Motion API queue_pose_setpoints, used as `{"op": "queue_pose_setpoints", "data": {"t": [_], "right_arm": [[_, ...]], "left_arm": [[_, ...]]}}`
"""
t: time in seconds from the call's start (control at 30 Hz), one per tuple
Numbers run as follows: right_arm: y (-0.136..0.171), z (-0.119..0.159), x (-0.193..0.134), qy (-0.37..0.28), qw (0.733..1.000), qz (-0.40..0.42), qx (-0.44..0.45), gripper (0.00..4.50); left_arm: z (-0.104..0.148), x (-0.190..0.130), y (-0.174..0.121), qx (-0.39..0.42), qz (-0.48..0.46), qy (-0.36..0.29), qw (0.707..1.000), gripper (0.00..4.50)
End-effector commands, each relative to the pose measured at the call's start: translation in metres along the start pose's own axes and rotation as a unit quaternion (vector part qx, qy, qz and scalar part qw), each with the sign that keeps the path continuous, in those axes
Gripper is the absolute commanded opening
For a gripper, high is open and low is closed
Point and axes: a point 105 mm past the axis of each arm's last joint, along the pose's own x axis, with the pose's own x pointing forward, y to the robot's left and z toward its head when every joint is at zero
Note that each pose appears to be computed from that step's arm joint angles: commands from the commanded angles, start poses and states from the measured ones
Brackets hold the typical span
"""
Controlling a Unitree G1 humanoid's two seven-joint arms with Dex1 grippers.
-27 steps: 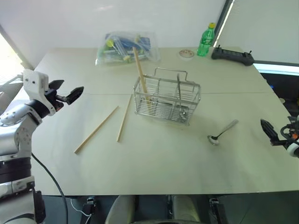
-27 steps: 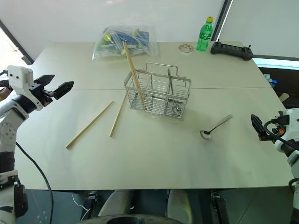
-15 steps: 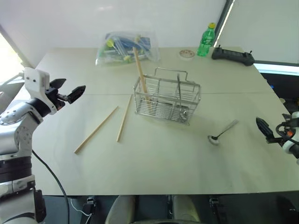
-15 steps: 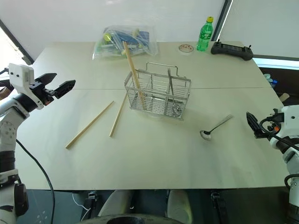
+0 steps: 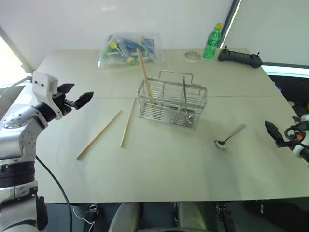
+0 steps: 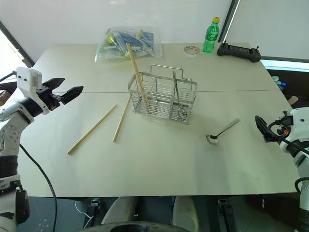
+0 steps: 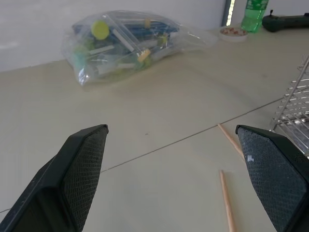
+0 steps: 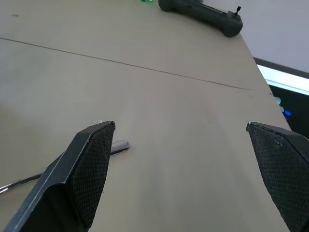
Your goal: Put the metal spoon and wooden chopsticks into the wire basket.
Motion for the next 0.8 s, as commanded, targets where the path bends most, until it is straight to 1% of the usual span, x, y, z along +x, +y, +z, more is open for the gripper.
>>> {"op": "queue_pose_setpoints", "data": {"t": [0.03, 0.13, 0.3, 0.8], "right_arm": [[-0.0038, 0.0124, -0.0009, -0.02, 1.0, -0.007, -0.022, 4.5], [0.0001, 0.012, -0.0018, -0.023, 1.0, -0.005, -0.021, 4.5], [0.0052, 0.008, -0.002, -0.02, 1.0, -0.002, -0.017, 4.5], [0.0038, 0.0125, 0.0015, -0.024, 1.0, -0.001, -0.014, 4.5]], "left_arm": [[0.0136, -0.0008, 0.0023, 0.019, 0.003, -0.021, 1.0, 4.48], [0.0121, -0.0004, 0.0027, 0.02, 0.003, -0.019, 1.0, 4.48], [0.0169, 0.0002, 0.0024, 0.025, 0.001, -0.022, 0.999, 4.48], [0.019, -0.0015, 0.002, 0.028, 0.0, -0.021, 0.999, 4.48]]}}
